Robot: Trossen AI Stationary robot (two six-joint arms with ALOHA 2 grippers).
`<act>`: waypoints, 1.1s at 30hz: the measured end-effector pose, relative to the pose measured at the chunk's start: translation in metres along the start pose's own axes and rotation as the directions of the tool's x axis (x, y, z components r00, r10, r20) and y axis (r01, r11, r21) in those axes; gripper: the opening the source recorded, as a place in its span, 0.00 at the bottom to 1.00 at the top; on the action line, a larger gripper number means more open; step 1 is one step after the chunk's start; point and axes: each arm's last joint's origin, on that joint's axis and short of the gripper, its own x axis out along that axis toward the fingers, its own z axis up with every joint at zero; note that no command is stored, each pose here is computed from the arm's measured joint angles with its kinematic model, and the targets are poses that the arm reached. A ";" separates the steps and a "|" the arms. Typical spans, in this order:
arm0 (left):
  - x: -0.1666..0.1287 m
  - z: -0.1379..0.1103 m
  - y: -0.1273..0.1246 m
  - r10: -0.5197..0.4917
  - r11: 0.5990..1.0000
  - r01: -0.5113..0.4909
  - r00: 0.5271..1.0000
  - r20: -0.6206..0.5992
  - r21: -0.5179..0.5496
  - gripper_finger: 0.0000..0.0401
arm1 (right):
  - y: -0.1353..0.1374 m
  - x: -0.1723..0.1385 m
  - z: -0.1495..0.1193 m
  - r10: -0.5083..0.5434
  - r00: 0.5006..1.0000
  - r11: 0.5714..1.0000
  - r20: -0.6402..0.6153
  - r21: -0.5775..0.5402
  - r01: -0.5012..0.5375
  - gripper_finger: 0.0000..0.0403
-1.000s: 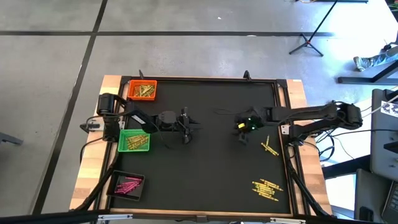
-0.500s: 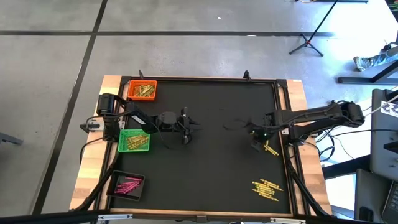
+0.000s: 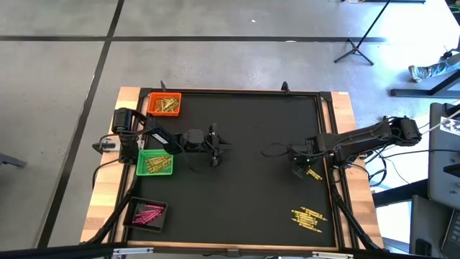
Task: Sort crayons
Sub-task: Put the yellow crayon into the green bin
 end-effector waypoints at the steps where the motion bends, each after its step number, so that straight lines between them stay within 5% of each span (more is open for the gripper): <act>1: 0.000 0.000 0.000 0.000 1.000 0.000 1.000 0.000 0.000 0.25 | 0.000 0.001 0.000 0.002 1.000 1.000 0.002 0.000 -0.002 0.42; 8: 0.000 0.000 0.000 0.000 1.000 0.000 1.000 0.000 0.000 0.25 | 0.000 0.002 -0.001 0.015 1.000 1.000 -0.007 -0.004 -0.015 0.40; 26: 0.000 0.000 0.000 0.000 1.000 0.000 1.000 0.000 0.001 0.25 | -0.001 0.002 -0.002 0.012 1.000 0.999 -0.022 -0.037 -0.013 0.03; 33: 0.000 0.000 0.000 0.000 1.000 0.000 1.000 0.001 0.005 0.25 | 0.009 -0.012 0.008 0.081 0.997 0.994 0.016 -0.078 -0.080 0.06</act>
